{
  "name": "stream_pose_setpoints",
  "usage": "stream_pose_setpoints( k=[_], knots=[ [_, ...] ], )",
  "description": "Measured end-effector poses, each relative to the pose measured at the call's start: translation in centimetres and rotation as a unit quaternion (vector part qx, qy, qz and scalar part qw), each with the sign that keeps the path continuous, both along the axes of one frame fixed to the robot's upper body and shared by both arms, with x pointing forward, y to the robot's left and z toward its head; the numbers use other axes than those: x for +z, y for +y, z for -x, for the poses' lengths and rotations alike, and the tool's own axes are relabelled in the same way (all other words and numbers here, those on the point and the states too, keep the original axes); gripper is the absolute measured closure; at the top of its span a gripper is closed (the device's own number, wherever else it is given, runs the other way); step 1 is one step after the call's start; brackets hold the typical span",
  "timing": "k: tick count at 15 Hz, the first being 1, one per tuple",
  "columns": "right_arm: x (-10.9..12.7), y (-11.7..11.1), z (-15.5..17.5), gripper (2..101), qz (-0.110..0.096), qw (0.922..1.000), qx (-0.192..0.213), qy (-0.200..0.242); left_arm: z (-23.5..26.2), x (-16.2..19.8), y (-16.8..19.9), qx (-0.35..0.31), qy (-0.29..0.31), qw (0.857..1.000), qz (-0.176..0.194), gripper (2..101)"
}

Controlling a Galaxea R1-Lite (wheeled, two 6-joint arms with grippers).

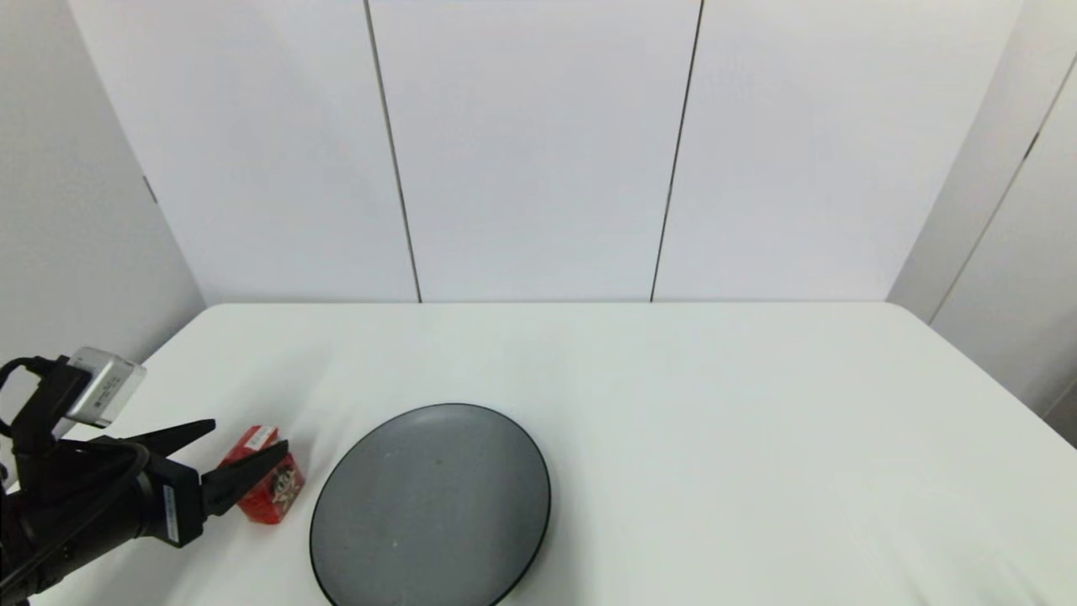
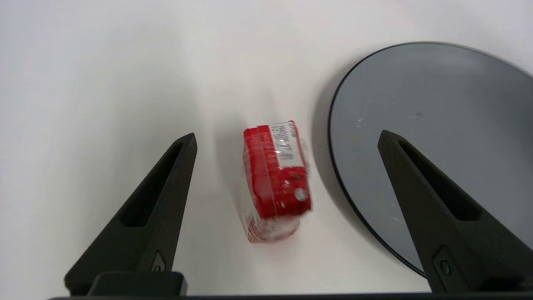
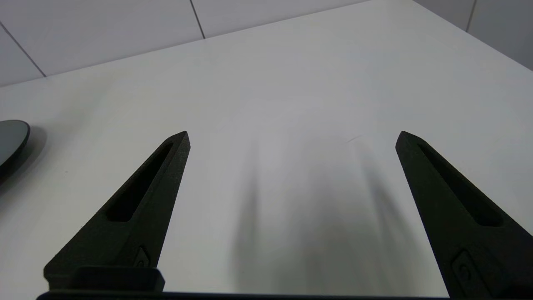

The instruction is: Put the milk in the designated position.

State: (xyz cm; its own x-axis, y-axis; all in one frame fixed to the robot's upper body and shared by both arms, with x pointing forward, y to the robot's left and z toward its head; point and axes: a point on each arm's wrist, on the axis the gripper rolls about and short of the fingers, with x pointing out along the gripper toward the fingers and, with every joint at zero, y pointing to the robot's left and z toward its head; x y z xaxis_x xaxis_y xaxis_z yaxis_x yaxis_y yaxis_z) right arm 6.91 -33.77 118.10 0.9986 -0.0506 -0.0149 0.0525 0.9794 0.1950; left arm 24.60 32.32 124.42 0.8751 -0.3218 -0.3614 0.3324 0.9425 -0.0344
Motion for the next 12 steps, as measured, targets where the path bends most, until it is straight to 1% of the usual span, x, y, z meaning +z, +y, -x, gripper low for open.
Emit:
stream_pose_setpoints(
  k=[4,7,9,12],
  knots=[
    [0.0,0.0,0.0,4.3,0.0,1.0,0.0,0.0,3.8,1.4,0.1,0.002,-0.027,1.0,0.005,10.7],
    [0.0,0.0,0.0,4.3,0.0,1.0,0.0,0.0,7.6,1.6,0.3,0.008,-0.048,0.999,0.005,8.9],
    [0.0,0.0,0.0,4.3,0.0,1.0,0.0,0.0,10.3,0.7,0.3,0.012,-0.061,0.998,0.003,8.1],
    [0.0,0.0,0.0,4.3,0.0,1.0,0.0,0.0,13.5,-1.8,0.4,0.024,-0.094,0.995,-0.001,7.2]
  ],
)
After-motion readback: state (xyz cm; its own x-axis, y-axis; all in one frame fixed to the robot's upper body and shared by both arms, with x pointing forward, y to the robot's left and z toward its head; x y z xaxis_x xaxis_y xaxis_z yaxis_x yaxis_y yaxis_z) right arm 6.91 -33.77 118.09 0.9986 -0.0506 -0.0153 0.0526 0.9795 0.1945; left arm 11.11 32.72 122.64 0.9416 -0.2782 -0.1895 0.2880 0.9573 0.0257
